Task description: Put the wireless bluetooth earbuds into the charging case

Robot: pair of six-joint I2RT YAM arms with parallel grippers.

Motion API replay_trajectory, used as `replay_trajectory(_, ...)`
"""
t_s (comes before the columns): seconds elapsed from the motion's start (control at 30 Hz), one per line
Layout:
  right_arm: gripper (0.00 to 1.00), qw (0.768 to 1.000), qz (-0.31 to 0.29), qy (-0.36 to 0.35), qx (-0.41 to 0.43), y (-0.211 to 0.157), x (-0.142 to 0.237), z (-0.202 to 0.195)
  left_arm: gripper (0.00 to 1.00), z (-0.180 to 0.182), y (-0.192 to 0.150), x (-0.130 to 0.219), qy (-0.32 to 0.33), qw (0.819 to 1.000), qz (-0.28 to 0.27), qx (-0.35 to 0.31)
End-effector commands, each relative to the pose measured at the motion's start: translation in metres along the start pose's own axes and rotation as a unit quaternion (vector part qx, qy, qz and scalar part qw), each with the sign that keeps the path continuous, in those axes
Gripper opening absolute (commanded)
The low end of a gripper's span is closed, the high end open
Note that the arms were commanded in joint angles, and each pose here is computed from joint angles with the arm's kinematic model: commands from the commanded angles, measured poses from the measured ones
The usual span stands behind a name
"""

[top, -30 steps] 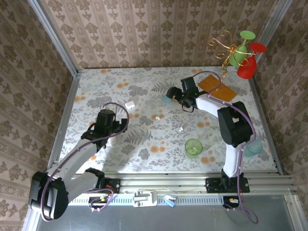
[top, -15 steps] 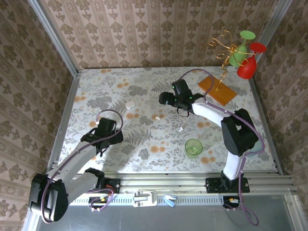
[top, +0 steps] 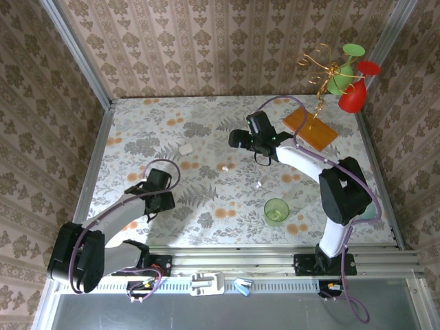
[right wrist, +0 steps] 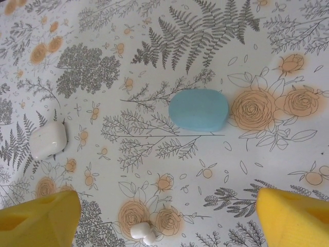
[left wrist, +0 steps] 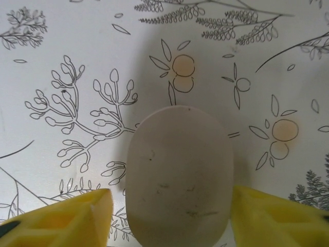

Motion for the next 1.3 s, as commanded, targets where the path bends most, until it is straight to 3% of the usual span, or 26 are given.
replay_trajectory(0.0,0.89,1.000,-0.023,-0.005,0.011,0.013,0.018,0.007,0.52,-0.002,0.002,-0.001,-0.005,1.000,0.001,0.010)
replay_trajectory(0.13,0.89,1.000,-0.023,0.003,0.010,0.014,0.024,0.009,0.38,-0.006,0.004,0.001,-0.019,1.000,-0.001,0.001)
replay_trajectory(0.3,0.89,0.999,-0.017,0.034,0.010,0.015,0.044,0.019,0.37,-0.027,0.020,0.014,-0.060,0.995,-0.033,-0.069)
replay_trajectory(0.47,0.89,0.997,0.017,0.080,-0.013,0.012,0.065,0.023,0.37,-0.069,0.055,0.032,-0.145,0.965,-0.120,-0.184)
replay_trajectory(0.57,0.88,0.990,0.054,0.120,-0.040,0.006,0.078,0.023,0.37,-0.096,0.081,0.047,-0.196,0.934,-0.174,-0.243)
replay_trajectory(0.67,0.88,0.984,0.086,0.144,-0.052,0.001,0.092,0.024,0.37,-0.128,0.091,0.064,-0.261,0.885,-0.201,-0.330)
replay_trajectory(0.77,0.87,0.978,0.111,0.167,-0.057,-0.006,0.104,0.027,0.36,-0.162,0.090,0.081,-0.331,0.826,-0.218,-0.401)
replay_trajectory(0.87,0.84,0.967,0.144,0.202,-0.058,-0.015,0.112,0.034,0.36,-0.191,0.077,0.097,-0.381,0.749,-0.245,-0.483)
replay_trajectory(0.9,0.83,0.962,0.158,0.215,-0.058,-0.019,0.113,0.037,0.35,-0.198,0.077,0.101,-0.385,0.732,-0.261,-0.498)
replay_trajectory(1.07,0.77,0.947,0.201,0.239,-0.079,-0.036,0.112,0.039,0.35,-0.221,0.087,0.118,-0.413,0.678,-0.327,-0.513)
replay_trajectory(1.2,0.75,0.939,0.221,0.246,-0.095,-0.047,0.112,0.037,0.35,-0.232,0.090,0.126,-0.421,0.656,-0.346,-0.522)
replay_trajectory(1.27,0.73,0.937,0.224,0.249,-0.101,-0.050,0.113,0.037,0.34,-0.234,0.091,0.126,-0.419,0.655,-0.346,-0.525)
Point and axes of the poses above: each hand's point on the last joint's axis, 136 mm out from that joint toward the fingers, its own x axis back along the fingers, its own z axis along the line the jaws close on, y = z × x, the point moved 3 cm from there along x, back along the fingers, and after that the axes turned 6 degrees about -x, right-handed, at the moved point
